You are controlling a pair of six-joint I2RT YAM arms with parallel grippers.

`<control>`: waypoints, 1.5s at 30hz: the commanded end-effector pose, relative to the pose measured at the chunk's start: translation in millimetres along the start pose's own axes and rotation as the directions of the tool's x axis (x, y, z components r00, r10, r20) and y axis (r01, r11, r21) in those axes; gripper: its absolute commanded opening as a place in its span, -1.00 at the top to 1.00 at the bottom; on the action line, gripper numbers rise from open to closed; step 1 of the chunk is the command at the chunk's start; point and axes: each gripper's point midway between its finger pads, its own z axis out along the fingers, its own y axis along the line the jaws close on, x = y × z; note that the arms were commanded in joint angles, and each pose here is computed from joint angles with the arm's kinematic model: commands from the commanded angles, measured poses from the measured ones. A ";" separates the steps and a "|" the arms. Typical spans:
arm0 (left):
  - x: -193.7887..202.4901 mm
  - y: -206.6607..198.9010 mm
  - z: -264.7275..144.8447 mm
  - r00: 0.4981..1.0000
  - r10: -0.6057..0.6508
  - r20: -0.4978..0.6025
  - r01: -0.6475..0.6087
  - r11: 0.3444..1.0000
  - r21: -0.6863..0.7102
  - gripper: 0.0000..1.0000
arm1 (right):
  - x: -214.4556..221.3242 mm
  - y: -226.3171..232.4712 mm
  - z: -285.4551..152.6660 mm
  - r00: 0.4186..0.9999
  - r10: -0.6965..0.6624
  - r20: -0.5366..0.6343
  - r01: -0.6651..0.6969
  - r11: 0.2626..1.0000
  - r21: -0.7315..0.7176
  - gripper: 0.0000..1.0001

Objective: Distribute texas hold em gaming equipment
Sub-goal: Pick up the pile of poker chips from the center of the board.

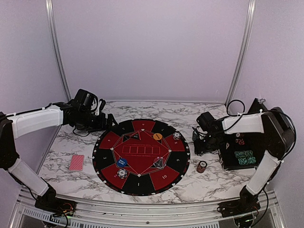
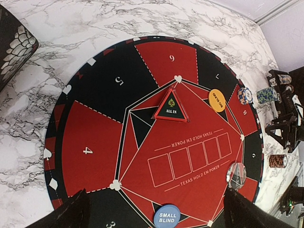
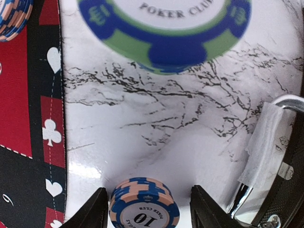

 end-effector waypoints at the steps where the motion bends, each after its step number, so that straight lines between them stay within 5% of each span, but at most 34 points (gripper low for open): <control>1: -1.3 -2.3 2.3 1.000 0.003 -0.004 -0.003 1.000 0.012 -0.98 | 7.9 -1.8 -1.3 1.000 -0.006 -0.026 0.007 0.999 0.035 -0.12; 12: -0.2 -2.4 3.0 1.000 0.001 -0.008 -0.001 1.000 0.014 -0.98 | 11.6 7.9 -2.6 1.000 -0.011 -0.027 0.012 0.999 0.034 -0.08; 31: 0.6 -2.2 2.5 1.000 0.002 -0.009 -0.001 1.000 0.014 -0.98 | -1.3 15.4 -14.4 1.000 -0.012 0.000 0.012 0.999 0.034 0.32; 45: -1.3 -2.6 0.6 1.000 0.002 -0.001 -0.002 1.000 0.013 -0.98 | -35.2 31.6 -43.7 0.996 -0.050 0.079 0.047 0.998 0.040 0.34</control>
